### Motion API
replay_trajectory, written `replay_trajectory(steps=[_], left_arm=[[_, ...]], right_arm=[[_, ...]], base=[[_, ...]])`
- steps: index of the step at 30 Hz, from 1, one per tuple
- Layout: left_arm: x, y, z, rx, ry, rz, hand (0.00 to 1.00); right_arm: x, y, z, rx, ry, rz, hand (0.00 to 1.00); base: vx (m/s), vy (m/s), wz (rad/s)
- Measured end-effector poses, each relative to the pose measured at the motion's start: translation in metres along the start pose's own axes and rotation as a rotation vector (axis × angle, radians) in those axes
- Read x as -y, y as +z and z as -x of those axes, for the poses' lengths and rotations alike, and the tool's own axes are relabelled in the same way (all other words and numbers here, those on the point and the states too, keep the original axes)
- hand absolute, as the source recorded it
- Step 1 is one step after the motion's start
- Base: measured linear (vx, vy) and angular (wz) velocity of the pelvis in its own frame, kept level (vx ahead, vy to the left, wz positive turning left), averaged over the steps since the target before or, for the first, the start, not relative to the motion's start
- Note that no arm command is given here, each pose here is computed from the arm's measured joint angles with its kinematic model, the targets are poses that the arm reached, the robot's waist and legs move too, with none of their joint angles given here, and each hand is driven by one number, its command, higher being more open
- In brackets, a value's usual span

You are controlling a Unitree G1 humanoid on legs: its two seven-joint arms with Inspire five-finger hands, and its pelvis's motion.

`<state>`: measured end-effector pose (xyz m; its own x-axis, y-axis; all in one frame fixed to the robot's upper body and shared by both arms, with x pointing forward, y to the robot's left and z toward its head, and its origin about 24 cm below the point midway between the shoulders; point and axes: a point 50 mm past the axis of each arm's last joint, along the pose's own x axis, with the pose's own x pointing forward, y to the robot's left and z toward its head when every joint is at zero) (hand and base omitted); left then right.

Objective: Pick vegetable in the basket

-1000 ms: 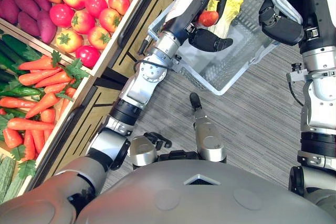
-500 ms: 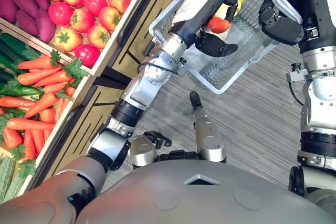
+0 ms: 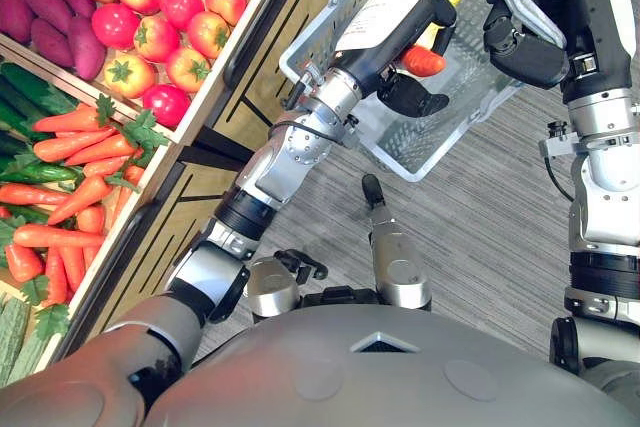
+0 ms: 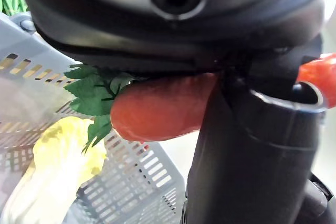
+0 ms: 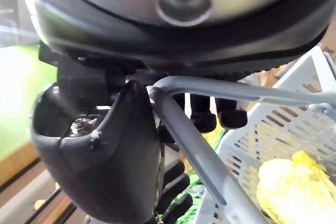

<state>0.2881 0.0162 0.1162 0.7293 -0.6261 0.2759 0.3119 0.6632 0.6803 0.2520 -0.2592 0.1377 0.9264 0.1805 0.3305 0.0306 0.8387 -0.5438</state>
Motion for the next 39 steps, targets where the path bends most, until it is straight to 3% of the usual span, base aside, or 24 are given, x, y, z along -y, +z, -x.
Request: replay_trajectory(steps=[11,12,33,34,39], left_arm=[[0.002,-0.004,0.001,-0.016,-0.009,-0.005,1.00],[0.002,-0.004,0.001,-0.019,-0.011,-0.005,0.00],[0.015,-0.031,0.008,-0.136,-0.075,-0.036,0.00],[0.015,-0.031,0.008,-0.136,-0.075,-0.036,1.00],[0.014,-0.032,0.008,-0.138,-0.068,-0.036,1.00]], right_arm=[[0.000,0.000,0.000,0.000,0.000,0.000,0.00],[0.000,0.000,0.000,0.000,0.000,0.000,0.00],[0.000,0.000,0.000,0.000,-0.001,-0.001,0.00],[0.000,0.000,0.000,0.000,-0.001,-0.001,0.00],[0.000,0.000,0.000,0.000,-0.001,-0.001,0.00]], base=[[0.00,0.000,0.00],[0.00,0.000,0.00],[0.00,0.000,0.00],[0.00,0.000,0.00],[0.00,0.000,0.00]])
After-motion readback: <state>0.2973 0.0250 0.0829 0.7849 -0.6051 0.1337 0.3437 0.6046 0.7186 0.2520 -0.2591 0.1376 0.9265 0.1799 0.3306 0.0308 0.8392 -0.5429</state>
